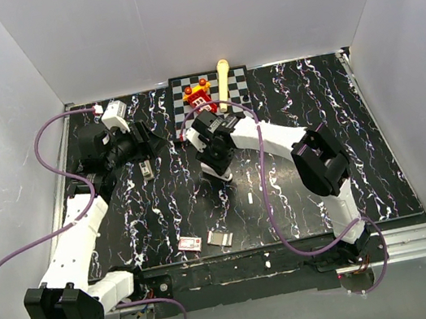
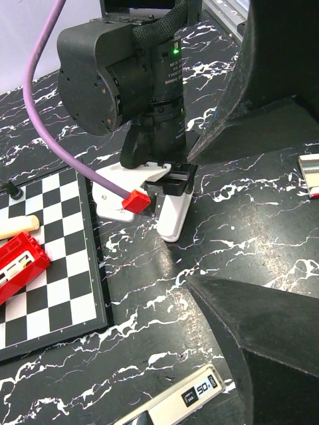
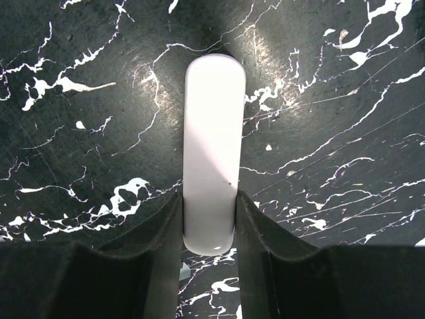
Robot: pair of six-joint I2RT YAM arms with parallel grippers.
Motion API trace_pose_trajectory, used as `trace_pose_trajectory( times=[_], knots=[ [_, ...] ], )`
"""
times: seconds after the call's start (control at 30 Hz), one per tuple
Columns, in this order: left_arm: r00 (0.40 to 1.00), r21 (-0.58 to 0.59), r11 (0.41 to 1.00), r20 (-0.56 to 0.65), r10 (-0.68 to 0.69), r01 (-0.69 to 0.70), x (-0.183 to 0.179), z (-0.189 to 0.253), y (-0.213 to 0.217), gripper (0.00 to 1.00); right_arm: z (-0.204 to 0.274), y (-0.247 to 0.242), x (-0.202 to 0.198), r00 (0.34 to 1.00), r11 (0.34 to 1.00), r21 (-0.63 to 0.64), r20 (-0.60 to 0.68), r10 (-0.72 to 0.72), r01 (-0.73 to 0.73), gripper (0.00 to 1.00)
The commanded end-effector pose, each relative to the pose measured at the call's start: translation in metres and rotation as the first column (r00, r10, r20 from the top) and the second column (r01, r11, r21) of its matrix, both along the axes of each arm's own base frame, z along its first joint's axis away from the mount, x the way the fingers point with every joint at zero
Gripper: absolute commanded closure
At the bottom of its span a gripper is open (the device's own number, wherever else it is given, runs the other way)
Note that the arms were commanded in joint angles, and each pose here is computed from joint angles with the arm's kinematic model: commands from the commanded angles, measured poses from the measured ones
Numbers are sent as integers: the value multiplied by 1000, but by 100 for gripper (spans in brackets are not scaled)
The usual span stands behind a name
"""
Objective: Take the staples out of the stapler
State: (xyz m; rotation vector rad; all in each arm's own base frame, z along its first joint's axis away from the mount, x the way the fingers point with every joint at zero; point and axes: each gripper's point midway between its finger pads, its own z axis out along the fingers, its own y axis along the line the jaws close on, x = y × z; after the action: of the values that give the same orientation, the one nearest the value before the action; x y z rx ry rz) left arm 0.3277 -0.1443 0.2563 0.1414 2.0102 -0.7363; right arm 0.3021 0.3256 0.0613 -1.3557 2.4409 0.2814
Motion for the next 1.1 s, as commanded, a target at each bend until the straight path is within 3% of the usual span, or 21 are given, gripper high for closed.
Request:
trace_pose_trajectory(
  times=[0.0, 0.13, 0.5, 0.57, 0.87, 1.07],
  knots=[
    [1000, -6, 1000, 28, 0, 0, -4, 8, 0, 34, 11, 10, 9, 999, 999, 36, 50, 4, -6, 72],
    [999, -3, 1000, 32, 3, -3, -3, 9, 0, 34, 17, 9, 9, 998, 999, 44, 62, 4, -6, 62],
    [1000, 10, 1000, 29, 13, -13, -1, 5, 2, 34, 42, 7, 8, 995, 997, 75, 98, -3, -4, 53],
    [999, 12, 1000, 28, 15, -15, -1, 3, 3, 34, 46, 6, 8, 994, 996, 87, 109, -6, -4, 47],
    [1000, 17, 1000, 23, 10, -11, 2, -3, 2, 34, 86, -16, -1, 972, 982, 166, 201, -120, 87, 44],
    [999, 14, 999, -43, -28, 28, 11, -21, -12, 37, 90, -38, -29, 967, 962, 215, 154, -204, 169, 49]
  ],
)
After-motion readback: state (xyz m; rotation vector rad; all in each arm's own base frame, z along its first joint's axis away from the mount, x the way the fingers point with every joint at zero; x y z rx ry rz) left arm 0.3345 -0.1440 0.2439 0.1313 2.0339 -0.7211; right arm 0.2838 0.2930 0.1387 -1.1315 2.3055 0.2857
